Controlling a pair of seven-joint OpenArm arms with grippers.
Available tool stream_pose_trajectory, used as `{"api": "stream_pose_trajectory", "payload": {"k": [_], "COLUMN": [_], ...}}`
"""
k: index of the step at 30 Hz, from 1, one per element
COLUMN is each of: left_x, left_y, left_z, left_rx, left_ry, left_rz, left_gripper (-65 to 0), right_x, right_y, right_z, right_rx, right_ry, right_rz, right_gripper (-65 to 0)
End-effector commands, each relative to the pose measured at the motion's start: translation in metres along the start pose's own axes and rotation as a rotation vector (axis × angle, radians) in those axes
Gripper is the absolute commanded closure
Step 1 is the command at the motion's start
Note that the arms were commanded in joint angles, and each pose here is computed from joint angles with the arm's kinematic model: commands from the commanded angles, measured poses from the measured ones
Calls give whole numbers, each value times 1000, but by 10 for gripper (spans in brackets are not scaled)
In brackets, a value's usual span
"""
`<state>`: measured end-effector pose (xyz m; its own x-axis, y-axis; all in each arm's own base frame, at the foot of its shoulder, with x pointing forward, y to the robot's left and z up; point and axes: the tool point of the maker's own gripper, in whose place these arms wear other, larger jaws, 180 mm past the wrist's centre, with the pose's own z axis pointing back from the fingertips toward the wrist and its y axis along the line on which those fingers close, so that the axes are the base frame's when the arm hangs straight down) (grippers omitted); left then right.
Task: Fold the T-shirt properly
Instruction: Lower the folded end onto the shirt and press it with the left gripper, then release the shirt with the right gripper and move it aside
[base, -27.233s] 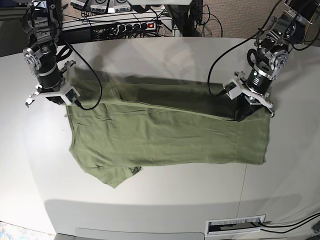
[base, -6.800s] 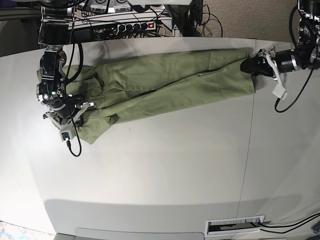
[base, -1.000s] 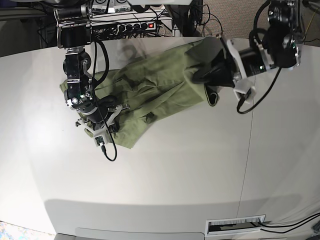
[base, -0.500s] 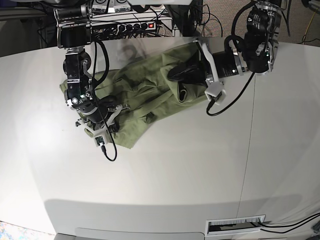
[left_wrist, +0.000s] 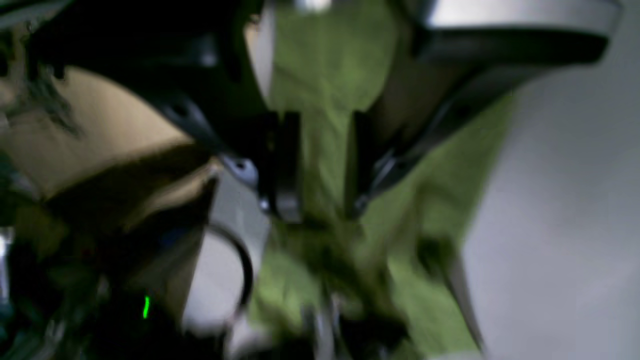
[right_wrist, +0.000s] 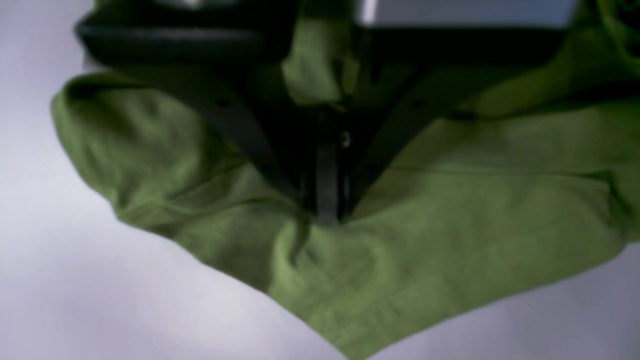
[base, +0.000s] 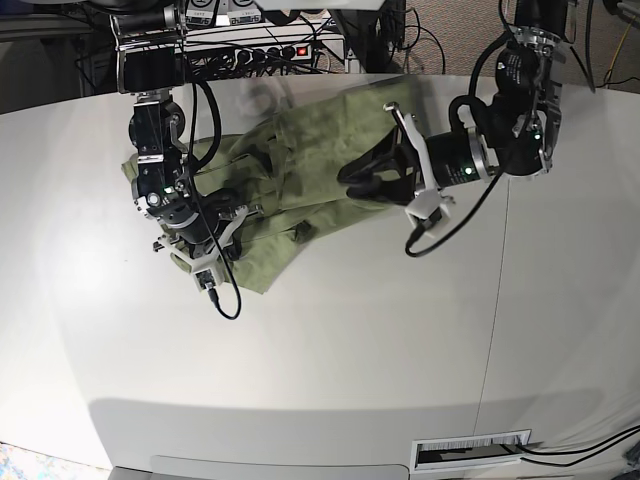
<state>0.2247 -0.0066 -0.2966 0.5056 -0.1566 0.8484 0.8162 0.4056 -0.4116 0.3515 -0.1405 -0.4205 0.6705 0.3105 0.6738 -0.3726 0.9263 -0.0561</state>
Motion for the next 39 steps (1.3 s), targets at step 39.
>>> {"api": "stream_pose_trajectory", "payload": {"k": [39], "left_x": [-98], "left_y": [115], "left_z": [35], "left_rx": [339], "left_ry": [269], "left_rz": [-23], "left_gripper": [0], "right_x": [-49], "right_y": [15], "right_z": [6], "right_rx": [53], "right_ry": [228], "right_rz": [3], "right_gripper": [0]}}
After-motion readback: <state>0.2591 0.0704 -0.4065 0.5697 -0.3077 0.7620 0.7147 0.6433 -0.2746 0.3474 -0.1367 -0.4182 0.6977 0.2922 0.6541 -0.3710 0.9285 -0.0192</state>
